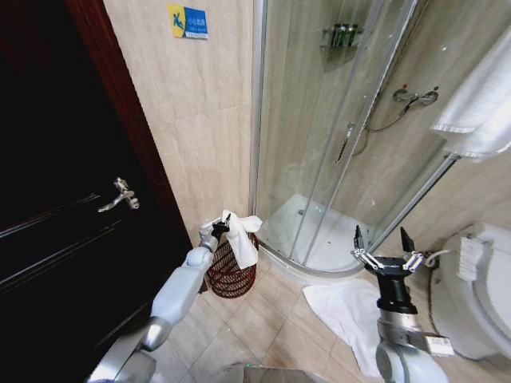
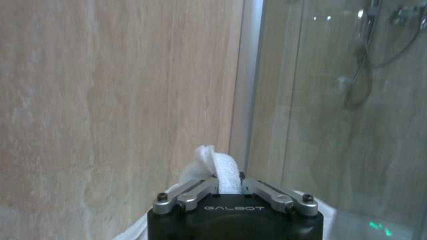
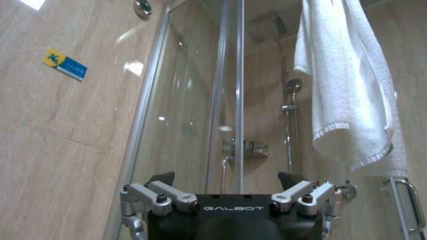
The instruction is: Discard the used towel into the hamper.
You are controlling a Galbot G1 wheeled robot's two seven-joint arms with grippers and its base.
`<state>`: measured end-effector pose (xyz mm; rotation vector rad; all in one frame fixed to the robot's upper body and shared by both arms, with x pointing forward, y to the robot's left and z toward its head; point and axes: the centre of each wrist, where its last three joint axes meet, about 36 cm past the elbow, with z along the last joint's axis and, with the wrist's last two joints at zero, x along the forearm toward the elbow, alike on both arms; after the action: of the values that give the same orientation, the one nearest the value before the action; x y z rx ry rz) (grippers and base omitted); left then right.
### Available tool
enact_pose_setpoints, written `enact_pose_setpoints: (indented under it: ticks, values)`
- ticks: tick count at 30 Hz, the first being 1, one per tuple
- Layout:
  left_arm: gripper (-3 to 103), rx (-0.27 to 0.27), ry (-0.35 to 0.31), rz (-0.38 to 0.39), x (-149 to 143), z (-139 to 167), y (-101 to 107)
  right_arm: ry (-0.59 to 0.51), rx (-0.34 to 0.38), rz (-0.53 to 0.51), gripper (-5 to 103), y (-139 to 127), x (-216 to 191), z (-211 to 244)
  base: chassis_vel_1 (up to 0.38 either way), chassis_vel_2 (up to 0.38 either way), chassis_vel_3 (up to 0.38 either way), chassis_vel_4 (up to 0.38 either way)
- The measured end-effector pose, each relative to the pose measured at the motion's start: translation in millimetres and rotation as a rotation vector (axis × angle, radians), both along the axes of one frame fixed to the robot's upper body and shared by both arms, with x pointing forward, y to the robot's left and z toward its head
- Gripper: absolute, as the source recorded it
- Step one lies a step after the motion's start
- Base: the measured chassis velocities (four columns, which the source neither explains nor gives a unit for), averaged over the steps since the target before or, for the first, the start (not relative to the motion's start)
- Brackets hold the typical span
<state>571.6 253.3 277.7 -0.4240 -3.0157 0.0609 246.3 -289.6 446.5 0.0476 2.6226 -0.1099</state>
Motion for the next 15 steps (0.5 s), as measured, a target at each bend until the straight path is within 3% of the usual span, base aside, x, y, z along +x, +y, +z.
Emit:
enact_pose_setpoints:
  ticks: [5, 11, 15]
  values:
    - [0, 0.029, 0.024, -0.01, 5, -8, -1, 0.008, -0.001, -0.001, 100, 0, 0, 1, 0.0, 0.0, 0.0, 0.0]
    - [0, 0.109, 0.078, -0.044, 9, -33, -4, 0.04, 0.018, -0.06, 100, 0, -3, 0, 0.0, 0.0, 0.0, 0.0]
    - [0, 0.12, 0.115, -0.049, 3, -53, -10, 0.039, 0.023, -0.061, 100, 1, -5, 1, 0.0, 0.0, 0.0, 0.0]
